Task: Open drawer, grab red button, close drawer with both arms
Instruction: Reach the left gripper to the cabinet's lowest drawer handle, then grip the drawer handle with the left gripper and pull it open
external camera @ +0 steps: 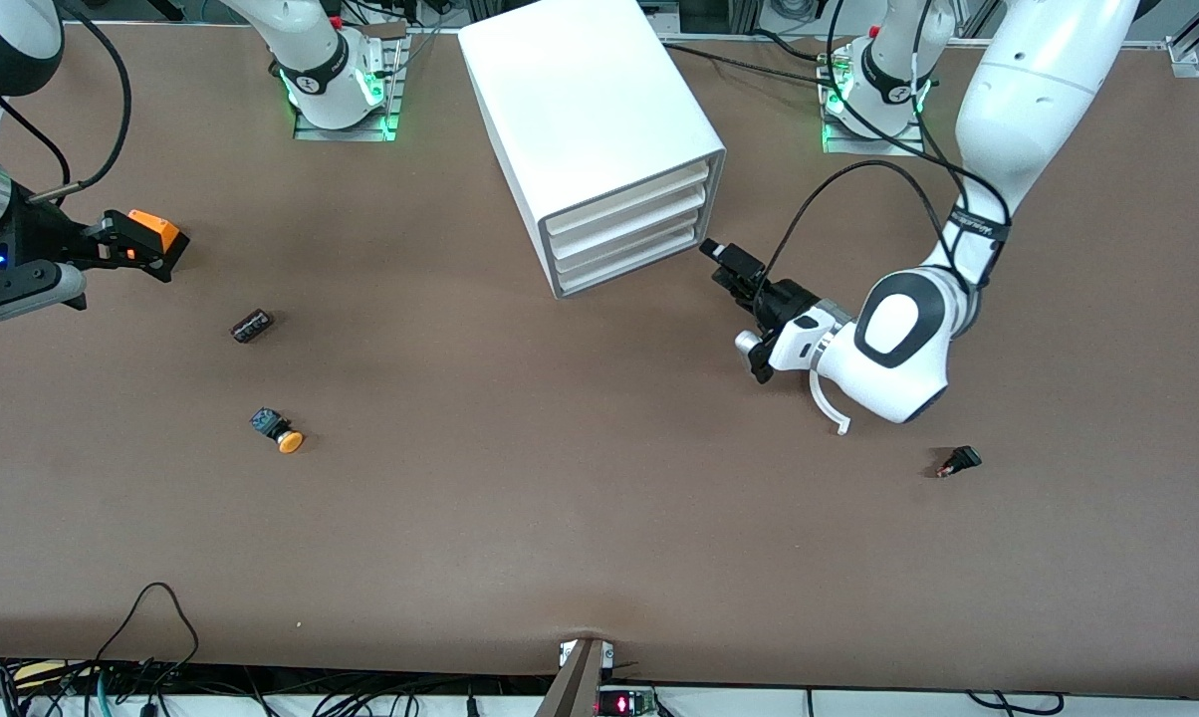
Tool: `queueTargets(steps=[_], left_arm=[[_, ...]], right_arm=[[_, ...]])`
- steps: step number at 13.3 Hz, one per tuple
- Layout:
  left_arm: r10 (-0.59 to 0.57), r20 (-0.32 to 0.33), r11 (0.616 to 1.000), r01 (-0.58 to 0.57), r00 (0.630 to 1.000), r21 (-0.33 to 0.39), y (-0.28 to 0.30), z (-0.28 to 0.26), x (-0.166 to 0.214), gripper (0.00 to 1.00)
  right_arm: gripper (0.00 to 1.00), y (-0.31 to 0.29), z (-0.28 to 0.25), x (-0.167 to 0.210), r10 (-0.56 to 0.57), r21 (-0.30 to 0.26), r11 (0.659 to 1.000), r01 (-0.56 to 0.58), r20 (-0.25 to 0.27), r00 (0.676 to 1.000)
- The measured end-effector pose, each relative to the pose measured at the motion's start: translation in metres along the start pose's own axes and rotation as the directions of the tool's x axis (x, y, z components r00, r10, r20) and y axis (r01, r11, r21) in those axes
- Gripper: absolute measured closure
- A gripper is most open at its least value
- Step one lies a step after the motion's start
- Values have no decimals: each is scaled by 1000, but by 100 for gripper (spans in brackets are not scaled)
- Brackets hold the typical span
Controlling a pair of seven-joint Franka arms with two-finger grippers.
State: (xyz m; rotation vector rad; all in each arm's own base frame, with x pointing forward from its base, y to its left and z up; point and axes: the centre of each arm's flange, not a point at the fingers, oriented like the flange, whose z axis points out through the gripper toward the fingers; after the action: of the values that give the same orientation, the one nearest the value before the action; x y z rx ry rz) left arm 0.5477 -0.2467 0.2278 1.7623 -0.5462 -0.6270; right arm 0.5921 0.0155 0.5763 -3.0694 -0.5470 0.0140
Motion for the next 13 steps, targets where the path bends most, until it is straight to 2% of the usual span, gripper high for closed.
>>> queueTargets(steps=[6, 10, 13], left_arm=[[81, -112, 986, -96, 990, -134, -31, 65, 0, 11], [90, -93, 985, -103, 992, -142, -27, 113, 7, 15], [91, -76, 985, -101, 993, -141, -27, 124, 7, 22]], right_arm=[[0, 0, 0, 0, 0, 0, 1000, 0, 0, 1000], [0, 0, 0, 0, 0, 0, 1000, 0, 0, 1000], [0, 0, 0, 0, 0, 0, 1000, 0, 0, 1000]])
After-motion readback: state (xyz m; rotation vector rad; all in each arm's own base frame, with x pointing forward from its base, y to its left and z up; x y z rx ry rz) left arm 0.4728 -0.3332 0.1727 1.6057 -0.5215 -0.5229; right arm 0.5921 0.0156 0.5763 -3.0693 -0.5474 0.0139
